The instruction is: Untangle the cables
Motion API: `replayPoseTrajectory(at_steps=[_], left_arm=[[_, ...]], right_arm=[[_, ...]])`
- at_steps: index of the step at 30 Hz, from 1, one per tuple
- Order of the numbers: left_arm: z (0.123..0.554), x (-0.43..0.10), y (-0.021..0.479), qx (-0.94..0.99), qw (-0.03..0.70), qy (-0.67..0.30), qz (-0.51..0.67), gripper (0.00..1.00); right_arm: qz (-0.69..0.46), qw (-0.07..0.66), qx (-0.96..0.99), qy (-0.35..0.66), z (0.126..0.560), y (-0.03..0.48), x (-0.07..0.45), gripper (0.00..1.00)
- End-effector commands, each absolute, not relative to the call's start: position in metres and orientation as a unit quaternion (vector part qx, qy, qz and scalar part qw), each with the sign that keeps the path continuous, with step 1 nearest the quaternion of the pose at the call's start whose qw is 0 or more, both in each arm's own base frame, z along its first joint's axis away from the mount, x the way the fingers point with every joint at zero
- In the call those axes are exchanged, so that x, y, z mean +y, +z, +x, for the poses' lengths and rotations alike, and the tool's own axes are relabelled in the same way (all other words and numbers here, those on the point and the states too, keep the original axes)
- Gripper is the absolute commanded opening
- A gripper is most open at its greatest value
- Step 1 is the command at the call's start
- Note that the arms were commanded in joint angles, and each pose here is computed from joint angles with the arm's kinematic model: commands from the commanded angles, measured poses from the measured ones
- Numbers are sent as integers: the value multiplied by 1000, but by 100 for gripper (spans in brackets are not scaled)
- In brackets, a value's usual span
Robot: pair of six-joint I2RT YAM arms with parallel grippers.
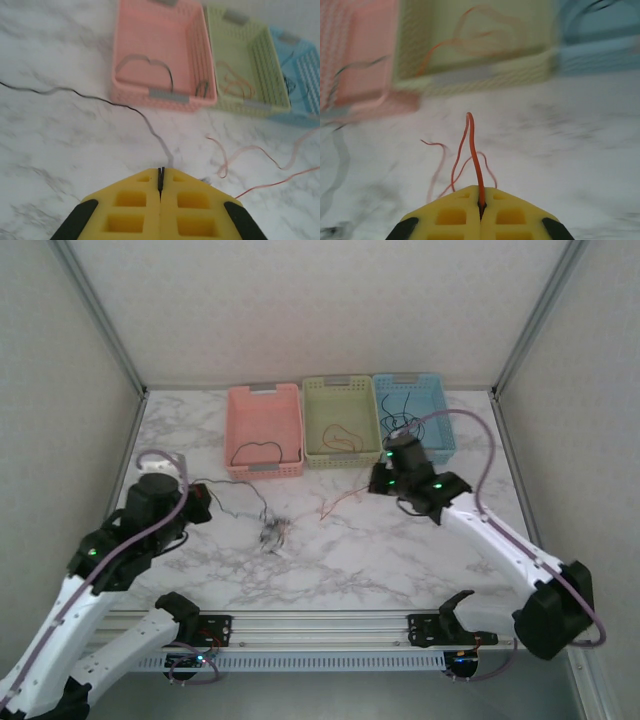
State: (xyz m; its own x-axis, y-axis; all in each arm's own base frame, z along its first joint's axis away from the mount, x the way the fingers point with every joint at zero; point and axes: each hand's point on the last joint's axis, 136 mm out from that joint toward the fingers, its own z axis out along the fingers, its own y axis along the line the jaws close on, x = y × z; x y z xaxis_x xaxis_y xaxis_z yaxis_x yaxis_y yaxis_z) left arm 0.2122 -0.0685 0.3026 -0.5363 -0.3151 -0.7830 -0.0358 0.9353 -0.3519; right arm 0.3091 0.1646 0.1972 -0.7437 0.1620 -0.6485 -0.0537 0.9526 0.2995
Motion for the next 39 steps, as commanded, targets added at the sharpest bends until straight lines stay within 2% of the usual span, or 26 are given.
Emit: replayPoseTrajectory(at_steps=[1,3,7,11,14,17,23,27,30,35,36,38,39], left_arm=[[189,-10,326,855,508,-16,-106,0],[179,8,343,843,526,14,-114,0],[161,37,368,820,553,58,-133,0],[152,46,376,810,567,60,-141,0],[157,37,369,816,561,45,-132,0],[168,16,355,828,549,5,-113,0],[189,-37,323,860,500,-80,-62,0],[194,-60,318,863,486,-129,-46,0],[196,-80,326,859,480,-178,-26,0],[192,-120,347,846,457,-272,25,0],[191,-125,351,843,456,-285,28,0],[192,-128,357,838,457,-297,30,0],[193,-130,359,837,457,-299,28,0]], right_arm=[[81,355,931,-34,294,177,67,0],[148,345,923,-87,286,171,22,0],[230,345,896,-159,280,171,-25,0],[262,329,896,-144,282,154,-34,0],[261,318,902,-134,285,146,-31,0],[246,331,908,-78,293,150,-13,0],[170,383,902,109,313,204,49,0],[141,392,891,179,318,232,73,0],[137,375,897,190,319,226,80,0],[137,311,924,178,308,180,82,0],[134,293,930,179,304,169,84,9],[122,269,940,171,296,150,88,37],[117,264,944,157,292,144,88,46]])
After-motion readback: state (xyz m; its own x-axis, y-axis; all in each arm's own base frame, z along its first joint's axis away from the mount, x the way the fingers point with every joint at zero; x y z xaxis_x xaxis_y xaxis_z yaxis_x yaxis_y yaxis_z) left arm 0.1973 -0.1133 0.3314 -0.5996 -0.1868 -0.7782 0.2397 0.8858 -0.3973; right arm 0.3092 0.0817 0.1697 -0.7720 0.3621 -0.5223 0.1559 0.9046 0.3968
